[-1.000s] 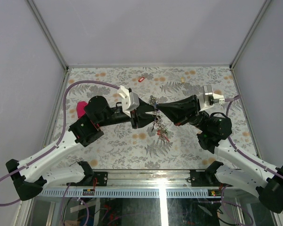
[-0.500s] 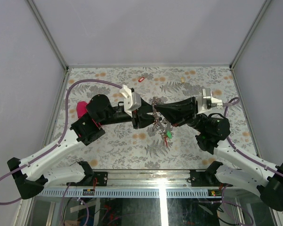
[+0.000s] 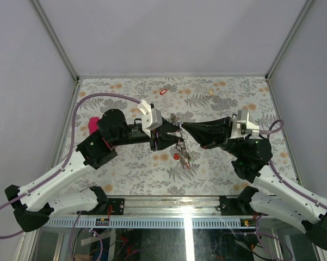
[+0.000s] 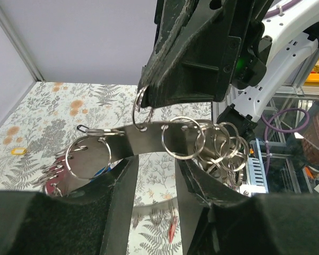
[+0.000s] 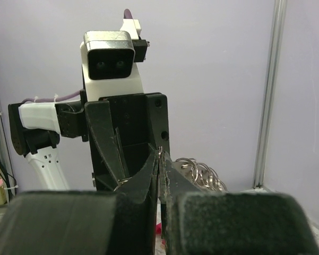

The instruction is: Put the keys on the keyring

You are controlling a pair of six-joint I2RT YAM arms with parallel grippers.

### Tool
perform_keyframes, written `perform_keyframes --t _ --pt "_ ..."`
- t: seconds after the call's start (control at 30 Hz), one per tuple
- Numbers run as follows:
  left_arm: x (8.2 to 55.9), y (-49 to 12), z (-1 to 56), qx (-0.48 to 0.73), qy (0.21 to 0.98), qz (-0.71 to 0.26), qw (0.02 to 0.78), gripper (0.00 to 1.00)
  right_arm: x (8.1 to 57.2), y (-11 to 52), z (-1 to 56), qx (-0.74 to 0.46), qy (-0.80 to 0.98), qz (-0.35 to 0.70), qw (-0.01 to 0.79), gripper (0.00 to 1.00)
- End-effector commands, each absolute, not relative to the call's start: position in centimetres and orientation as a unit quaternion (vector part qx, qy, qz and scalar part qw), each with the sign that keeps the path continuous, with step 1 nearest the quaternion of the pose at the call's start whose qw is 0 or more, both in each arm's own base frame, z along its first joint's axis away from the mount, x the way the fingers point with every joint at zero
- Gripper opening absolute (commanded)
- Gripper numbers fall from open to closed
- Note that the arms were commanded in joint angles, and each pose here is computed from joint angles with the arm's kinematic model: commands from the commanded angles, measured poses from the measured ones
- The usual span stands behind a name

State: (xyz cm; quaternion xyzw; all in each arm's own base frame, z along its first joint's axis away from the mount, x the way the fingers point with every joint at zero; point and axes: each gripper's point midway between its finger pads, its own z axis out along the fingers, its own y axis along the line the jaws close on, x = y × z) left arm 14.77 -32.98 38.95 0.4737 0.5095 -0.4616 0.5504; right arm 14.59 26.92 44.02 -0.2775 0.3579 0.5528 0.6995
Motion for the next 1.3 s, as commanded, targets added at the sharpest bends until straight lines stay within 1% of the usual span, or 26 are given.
perform_keyframes --t 0.0,0.47,0.67,0.83,1.07,1.17,1.27 --pt "13.8 -31.1 42.8 0.470 0.477 -0.449 0.592 0.36 13.6 25.8 46.5 -0.282 0.322 0.533 0.730 0.00" --pt "12.8 -29.2 43.2 0.459 0.490 -0.445 0.592 0.38 13.5 25.4 45.1 -0.335 0.364 0.476 0.727 0.00" --pt "14.5 -29.4 42.2 0.433 0.533 -0.429 0.587 0.37 13.8 25.4 44.3 -0.355 0.404 0.454 0.711 0.00" --pt "17.4 -29.6 39.9 0.400 0.589 -0.409 0.571 0.38 14.8 24.7 43.1 -0.350 0.448 0.422 0.706 0.00" --pt "23.5 -28.3 35.6 0.324 0.672 -0.372 0.553 0.41 16.9 22.5 40.7 -0.323 0.535 0.354 0.696 0.00" --pt "25.2 -28.0 34.5 0.309 0.689 -0.365 0.545 0.42 17.6 21.4 39.9 -0.308 0.569 0.328 0.689 0.00" --pt "26.0 -28.2 34.2 0.307 0.688 -0.361 0.549 0.44 18.1 20.8 38.7 -0.303 0.608 0.307 0.667 0.00"
